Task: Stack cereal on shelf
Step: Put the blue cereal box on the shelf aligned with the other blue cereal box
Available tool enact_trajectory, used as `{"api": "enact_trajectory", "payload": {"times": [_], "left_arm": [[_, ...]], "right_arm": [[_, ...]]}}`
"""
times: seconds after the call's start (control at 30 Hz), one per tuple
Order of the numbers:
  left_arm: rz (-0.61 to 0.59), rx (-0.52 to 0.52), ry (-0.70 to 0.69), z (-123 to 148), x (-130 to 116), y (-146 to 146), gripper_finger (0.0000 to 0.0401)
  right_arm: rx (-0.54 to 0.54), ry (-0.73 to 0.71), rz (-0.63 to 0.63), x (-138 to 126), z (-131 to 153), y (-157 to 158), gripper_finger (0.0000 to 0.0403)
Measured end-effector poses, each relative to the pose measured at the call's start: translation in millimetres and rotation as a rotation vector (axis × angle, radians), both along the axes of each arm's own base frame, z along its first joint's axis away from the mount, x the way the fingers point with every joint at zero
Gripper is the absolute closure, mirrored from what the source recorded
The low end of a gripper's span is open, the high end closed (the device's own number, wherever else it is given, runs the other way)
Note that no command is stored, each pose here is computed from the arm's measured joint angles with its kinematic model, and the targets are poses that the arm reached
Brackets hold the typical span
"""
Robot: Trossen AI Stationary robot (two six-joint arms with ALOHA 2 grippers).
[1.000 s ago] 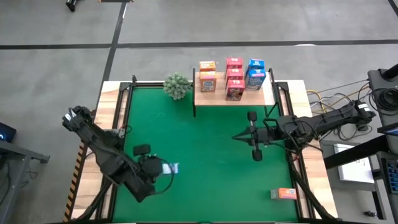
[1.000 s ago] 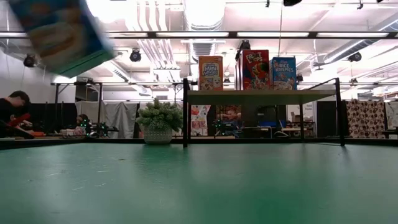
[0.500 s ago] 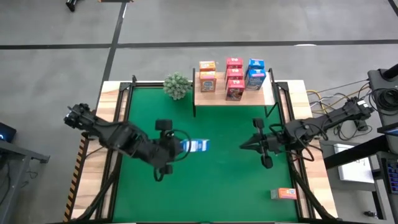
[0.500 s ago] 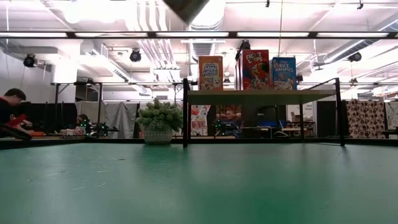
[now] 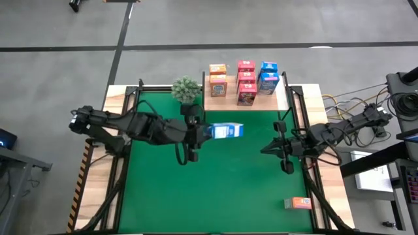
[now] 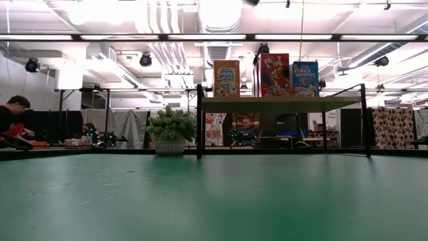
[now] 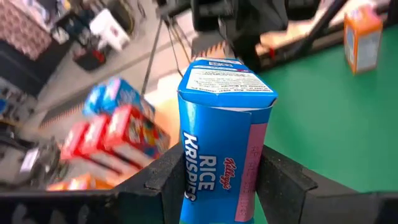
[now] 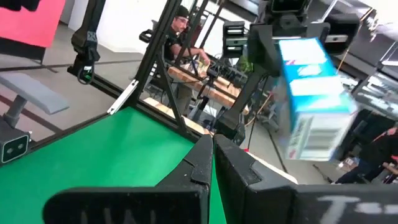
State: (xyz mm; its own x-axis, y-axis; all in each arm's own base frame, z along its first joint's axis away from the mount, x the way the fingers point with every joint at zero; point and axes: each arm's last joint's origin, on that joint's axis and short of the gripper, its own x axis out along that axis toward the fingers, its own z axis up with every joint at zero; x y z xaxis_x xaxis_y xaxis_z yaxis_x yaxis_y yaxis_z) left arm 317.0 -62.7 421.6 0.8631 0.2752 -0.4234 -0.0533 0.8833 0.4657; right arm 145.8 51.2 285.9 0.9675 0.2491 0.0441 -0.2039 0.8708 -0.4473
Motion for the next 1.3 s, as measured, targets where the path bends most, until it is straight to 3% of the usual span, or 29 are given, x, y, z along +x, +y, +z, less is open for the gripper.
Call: {"api": "enact_trajectory", "payload": {"times": [0.27, 0.43, 0.67, 0.87, 1.3], "left_arm": [[-0.055, 0.049, -0.142, 15, 13, 22, 0.0251], [-0.070, 0.038, -0.223, 23, 17, 38, 0.0251], [-0.066, 0.051, -0.298, 22, 33, 57, 0.0251], [-0.038, 0.096, -0.283, 11, 53, 74, 0.0251], [-0.007, 0.089, -0.252, 7, 108, 115, 0.0251]], "right_arm": [[-0.012, -0.023, -0.001, -10, -9, -4, 0.0394], [0.037, -0.090, 0.000, -26, -7, -10, 0.0394], [0.056, -0.163, 0.000, -41, -11, -15, 0.0394], [0.063, -0.216, 0.018, -51, -13, -19, 0.0394], [0.029, -0.262, 0.206, -59, -12, -16, 0.0394]]}}
